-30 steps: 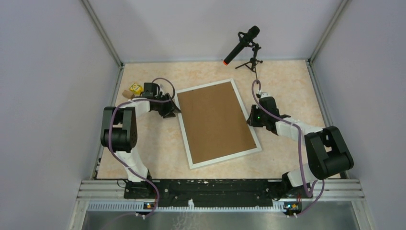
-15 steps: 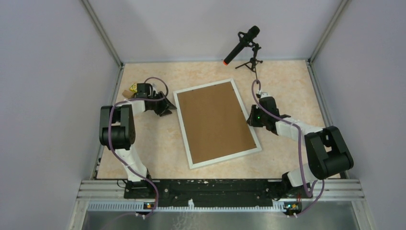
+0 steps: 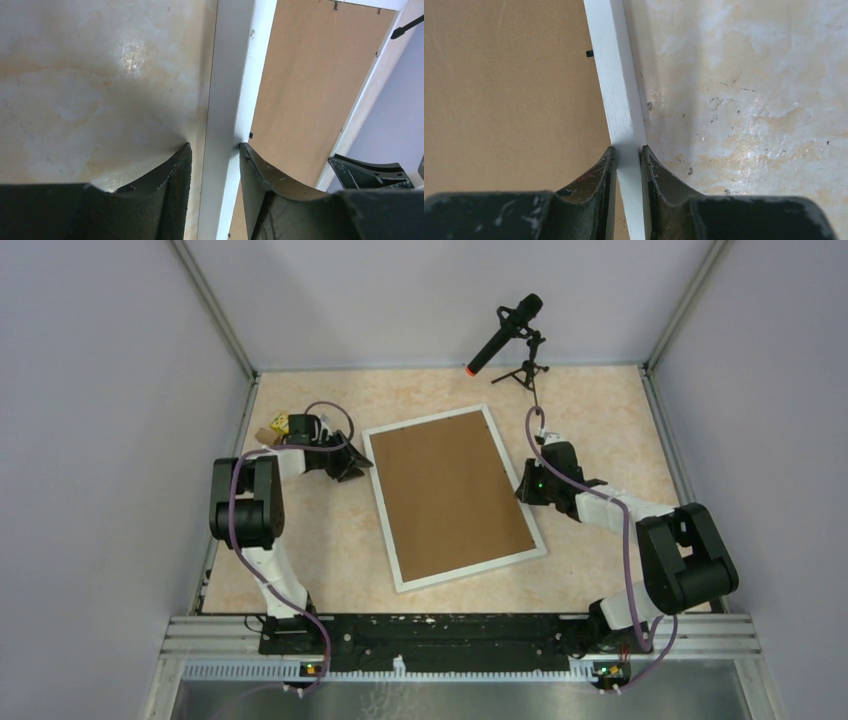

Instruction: Put the photo into the frame

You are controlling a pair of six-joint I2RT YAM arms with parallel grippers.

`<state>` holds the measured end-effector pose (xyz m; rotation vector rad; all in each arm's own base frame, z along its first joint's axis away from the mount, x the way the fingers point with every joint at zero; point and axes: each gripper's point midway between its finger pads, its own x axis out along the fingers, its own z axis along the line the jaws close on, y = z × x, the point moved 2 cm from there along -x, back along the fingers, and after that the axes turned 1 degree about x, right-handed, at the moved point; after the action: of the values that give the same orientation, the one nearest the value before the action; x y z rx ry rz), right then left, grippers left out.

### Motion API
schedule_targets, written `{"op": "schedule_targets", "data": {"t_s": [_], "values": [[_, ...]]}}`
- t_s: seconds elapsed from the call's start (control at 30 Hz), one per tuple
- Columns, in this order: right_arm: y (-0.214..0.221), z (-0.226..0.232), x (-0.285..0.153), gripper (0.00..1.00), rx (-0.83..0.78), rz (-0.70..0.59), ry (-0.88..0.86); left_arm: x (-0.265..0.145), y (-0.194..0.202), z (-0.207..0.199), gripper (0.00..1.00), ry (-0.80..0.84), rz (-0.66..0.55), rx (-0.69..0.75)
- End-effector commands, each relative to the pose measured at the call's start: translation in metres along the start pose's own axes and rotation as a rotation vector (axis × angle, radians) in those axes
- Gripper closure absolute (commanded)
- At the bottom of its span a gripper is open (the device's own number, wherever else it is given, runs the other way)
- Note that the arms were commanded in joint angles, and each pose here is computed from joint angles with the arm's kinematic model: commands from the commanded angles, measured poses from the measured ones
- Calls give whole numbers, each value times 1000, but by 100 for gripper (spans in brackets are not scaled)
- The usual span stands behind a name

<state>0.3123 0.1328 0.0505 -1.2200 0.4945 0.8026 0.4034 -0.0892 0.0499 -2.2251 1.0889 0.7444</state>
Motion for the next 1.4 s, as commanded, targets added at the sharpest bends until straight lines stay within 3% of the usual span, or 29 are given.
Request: {"op": "schedule_targets", "data": {"t_s": [0.0, 0.6, 0.9, 1.37], "values": [[41, -9, 4, 98, -9, 141, 15, 13, 2, 14, 54, -45, 2, -9], [41, -7, 2, 100, -9, 136, 5, 24, 7, 38, 53, -197, 17, 7], [41, -5, 2, 100, -10, 138, -10, 36, 18, 52, 49, -370, 53, 38], [43, -4, 3, 100, -9, 144, -18, 43, 17, 65, 45, -591, 91, 202]]}}
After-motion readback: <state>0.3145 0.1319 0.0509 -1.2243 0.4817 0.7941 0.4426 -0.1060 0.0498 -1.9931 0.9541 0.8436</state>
